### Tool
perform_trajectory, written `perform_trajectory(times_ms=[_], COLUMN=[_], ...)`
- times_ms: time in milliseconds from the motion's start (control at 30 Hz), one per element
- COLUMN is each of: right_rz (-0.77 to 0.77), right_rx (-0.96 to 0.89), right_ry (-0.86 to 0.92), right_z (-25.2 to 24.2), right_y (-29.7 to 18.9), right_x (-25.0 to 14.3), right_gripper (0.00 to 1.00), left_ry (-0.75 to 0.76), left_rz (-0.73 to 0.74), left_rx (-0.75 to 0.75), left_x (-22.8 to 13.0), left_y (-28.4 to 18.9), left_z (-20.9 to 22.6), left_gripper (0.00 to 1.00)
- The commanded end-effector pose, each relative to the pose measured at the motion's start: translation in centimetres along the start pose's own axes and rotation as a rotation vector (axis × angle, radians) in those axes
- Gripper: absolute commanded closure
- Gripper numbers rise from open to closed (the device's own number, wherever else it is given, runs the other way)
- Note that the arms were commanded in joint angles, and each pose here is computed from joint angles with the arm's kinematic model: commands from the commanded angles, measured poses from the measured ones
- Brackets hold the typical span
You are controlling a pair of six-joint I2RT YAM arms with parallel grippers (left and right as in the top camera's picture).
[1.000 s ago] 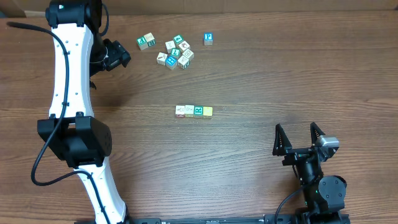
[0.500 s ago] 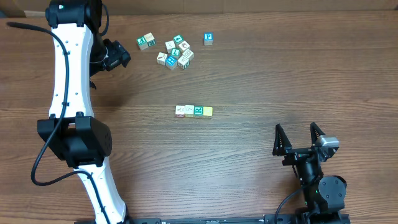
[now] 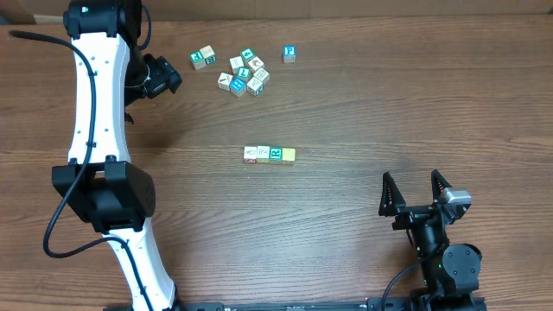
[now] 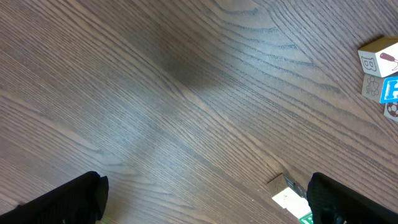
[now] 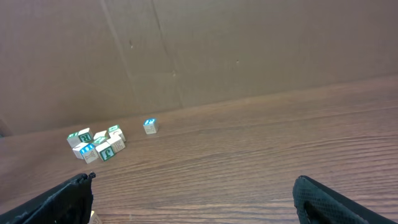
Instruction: Form a horizontal line
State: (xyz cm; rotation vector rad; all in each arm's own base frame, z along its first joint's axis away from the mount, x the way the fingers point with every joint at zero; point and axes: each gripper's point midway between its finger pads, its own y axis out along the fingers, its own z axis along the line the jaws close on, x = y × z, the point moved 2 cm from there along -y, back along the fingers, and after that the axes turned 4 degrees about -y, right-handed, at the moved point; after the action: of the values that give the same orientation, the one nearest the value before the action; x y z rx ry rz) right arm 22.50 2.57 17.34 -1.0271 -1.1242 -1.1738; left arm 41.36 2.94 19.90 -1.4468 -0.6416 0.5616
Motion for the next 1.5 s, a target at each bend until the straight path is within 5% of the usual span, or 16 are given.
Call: perform_trajectory(times_ms=[0, 533, 1067, 1467], right_rz=[-0.003, -0.003, -0.003, -0.003], right_rx=[-0.015, -0.015, -0.015, -0.015], right_ry=[-0.001, -0.001, -0.001, -0.001], right_z=[-0.3, -0.3, -0.3, -0.3], right_y=[0.0, 0.0, 0.0, 0.0], right_x=[-0.2, -0.2, -0.2, -0.2], right_gripper=[0.00, 0.00, 0.00, 0.00], left_ry=[0.027, 0.220, 0.532, 0.512], left_rz=[-0.024, -0.178, -0.160, -0.187], left_rx=[-0.023, -0.205, -0.263, -0.236], left_x=[-0.7, -8.3, -19.0, -17.6], left_y=[-1.3, -10.4, -11.7, -11.5], left_z=[-0.4, -3.5, -8.6, -7.9], left_gripper=[0.00, 0.00, 0.00, 0.00])
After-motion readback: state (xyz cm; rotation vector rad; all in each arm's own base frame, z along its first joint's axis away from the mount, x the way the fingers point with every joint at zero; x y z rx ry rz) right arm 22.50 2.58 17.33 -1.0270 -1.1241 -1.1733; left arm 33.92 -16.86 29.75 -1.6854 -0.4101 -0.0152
